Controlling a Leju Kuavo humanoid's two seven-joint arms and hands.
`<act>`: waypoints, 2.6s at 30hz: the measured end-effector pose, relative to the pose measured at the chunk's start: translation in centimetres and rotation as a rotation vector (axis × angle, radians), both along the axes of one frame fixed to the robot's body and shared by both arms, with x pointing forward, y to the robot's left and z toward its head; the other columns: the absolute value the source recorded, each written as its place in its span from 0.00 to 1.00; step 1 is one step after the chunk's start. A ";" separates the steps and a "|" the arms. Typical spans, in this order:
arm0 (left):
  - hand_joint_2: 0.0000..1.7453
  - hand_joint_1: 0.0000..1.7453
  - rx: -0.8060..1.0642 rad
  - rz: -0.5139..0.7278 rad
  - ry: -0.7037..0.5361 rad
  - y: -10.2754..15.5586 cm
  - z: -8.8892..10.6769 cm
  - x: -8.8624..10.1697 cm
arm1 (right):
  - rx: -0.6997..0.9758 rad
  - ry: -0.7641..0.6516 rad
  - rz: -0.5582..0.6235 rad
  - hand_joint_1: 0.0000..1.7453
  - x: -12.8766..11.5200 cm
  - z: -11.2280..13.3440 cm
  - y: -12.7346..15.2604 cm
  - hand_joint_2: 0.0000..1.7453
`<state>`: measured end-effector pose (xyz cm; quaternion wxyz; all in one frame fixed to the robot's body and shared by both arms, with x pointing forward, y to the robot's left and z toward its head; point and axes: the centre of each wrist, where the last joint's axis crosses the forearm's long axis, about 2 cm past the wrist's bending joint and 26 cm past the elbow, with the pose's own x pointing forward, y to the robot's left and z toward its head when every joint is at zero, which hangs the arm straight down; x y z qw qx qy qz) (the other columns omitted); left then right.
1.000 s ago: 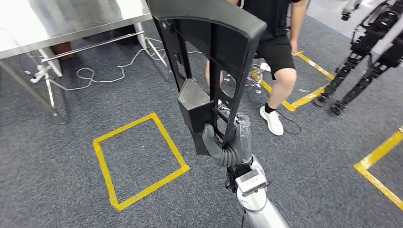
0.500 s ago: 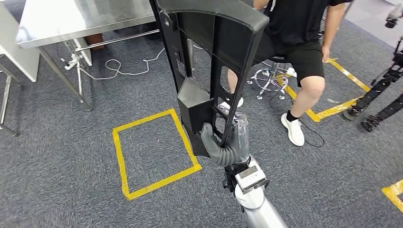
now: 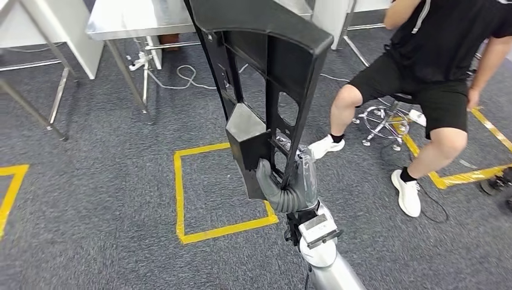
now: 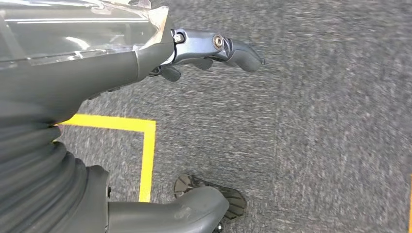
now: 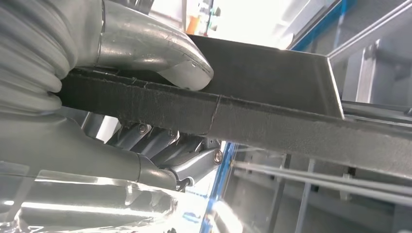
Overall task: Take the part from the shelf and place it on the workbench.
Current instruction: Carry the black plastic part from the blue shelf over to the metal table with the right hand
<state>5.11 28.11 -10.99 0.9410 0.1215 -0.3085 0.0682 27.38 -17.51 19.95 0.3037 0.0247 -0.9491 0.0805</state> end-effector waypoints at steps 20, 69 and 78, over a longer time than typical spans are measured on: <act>1.00 0.00 -0.021 0.012 -0.006 0.0 0.0 -0.3 | 0.079 0.065 -0.122 1.00 0.6 -0.1 -0.1 1.00; 1.00 0.00 -0.027 -0.017 0.033 -0.7 0.0 -0.5 | 0.050 0.099 -0.078 1.00 0.9 -0.8 0.1 1.00; 1.00 0.00 -0.026 -0.016 0.035 -0.6 -0.1 -0.5 | 0.050 0.105 -0.071 1.00 0.8 -0.8 0.3 1.00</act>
